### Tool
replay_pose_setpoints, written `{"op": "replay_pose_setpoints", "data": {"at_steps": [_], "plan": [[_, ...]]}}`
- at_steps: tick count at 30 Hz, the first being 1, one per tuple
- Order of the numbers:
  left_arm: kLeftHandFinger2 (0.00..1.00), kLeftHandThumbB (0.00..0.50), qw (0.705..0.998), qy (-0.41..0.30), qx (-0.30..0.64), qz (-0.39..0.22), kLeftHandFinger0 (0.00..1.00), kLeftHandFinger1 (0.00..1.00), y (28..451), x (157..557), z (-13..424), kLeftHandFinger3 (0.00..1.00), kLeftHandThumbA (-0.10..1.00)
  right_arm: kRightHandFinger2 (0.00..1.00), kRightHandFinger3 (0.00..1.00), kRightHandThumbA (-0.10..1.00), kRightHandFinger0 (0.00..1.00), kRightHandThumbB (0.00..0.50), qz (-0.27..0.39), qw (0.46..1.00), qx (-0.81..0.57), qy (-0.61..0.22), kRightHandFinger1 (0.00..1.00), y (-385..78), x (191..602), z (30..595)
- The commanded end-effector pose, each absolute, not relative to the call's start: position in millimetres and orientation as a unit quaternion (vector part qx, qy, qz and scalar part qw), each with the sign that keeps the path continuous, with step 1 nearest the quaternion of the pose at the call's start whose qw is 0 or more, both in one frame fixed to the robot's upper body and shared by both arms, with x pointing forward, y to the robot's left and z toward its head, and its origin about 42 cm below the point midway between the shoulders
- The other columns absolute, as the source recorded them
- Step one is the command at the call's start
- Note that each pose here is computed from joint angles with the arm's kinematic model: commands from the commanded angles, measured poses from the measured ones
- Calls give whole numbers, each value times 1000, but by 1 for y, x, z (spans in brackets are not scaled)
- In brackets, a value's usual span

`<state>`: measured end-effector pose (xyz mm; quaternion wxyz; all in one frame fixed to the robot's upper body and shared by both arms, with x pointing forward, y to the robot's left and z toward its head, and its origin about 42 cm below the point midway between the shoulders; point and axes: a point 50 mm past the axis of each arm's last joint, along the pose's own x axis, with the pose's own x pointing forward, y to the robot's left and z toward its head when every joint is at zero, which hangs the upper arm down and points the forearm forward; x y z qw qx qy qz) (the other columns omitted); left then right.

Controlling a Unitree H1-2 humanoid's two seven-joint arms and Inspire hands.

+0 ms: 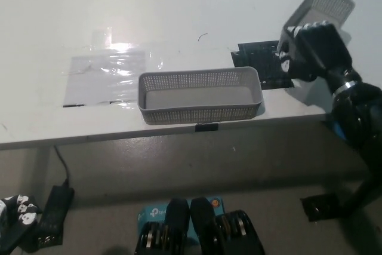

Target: The robot uses its right hand to pick up the grey box kept on the middle on the desk and place it on top of another box next to it in a right angle

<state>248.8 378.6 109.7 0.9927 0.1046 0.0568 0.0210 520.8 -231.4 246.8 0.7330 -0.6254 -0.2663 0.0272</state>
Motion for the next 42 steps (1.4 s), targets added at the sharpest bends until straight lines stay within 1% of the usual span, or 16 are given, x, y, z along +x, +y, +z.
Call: {"op": "replay_pose_setpoints", "data": {"at_steps": [1,7,10,11,12,13,17,19,28,30,32,34,38,39,41,42], "plan": [[173,500,991,34,131,15,19,85,385,248,125,292,-100,63,0,-100,0,276,-20,737,-584,-340,0,-246,521,290],[142,500,990,33,136,9,27,74,389,248,126,294,-100,46,0,-100,0,304,-16,739,-567,-364,0,-240,515,300],[134,500,989,33,145,5,26,74,390,251,127,293,-90,66,9,-100,0,300,-8,736,-563,-375,0,-231,510,305],[133,500,988,34,149,3,24,69,390,252,127,288,-98,78,2,-100,0,316,3,737,-559,-380,0,-225,507,306],[133,500,987,41,156,2,35,68,391,253,127,289,-91,93,0,-100,0,294,31,742,-546,-387,0,-215,503,308],[144,500,986,44,163,1,42,70,391,254,127,294,-100,106,1,-100,0,298,46,745,-538,-392,0,-209,500,308],[112,500,982,47,183,-9,31,54,391,257,127,302,-75,100,19,-100,0,295,89,746,-518,-410,0,-187,489,307],[113,500,980,52,192,-13,43,57,390,260,128,307,-100,86,12,-100,0,311,127,744,-503,-421,0,-167,479,310],[91,500,978,54,200,-22,34,40,391,262,126,287,-100,47,0,-100,0,272,197,721,-504,-433,0,-136,464,302],[96,500,977,58,202,-23,37,42,391,263,128,292,-100,38,0,-100,0,283,205,717,-500,-439,0,-134,461,300],[123,500,974,58,218,-29,48,54,390,263,129,313,-100,37,0,-100,0,252,227,710,-499,-442,0,-132,458,292],[125,500,974,56,218,-31,48,54,390,262,129,303,-100,58,0,-100,0,217,248,694,-512,-441,0,-132,457,288],[135,500,972,58,223,-32,44,59,389,262,130,297,-100,116,12,-100,0,195,276,669,-532,-439,0,-131,458,287],[127,500,973,61,220,-29,40,52,388,263,130,289,-100,148,33,-100,0,194,278,658,-541,-444,0,-130,460,286],[117,500,972,58,223,-47,1,28,387,272,133,273,-100,188,65,-100,0,237,280,634,-567,-445,0,-138,461,279],[113,500,973,61,220,-47,0,18,387,273,133,275,-100,192,70,-100,0,238,284,625,-574,-446,0,-139,464,278]]}}
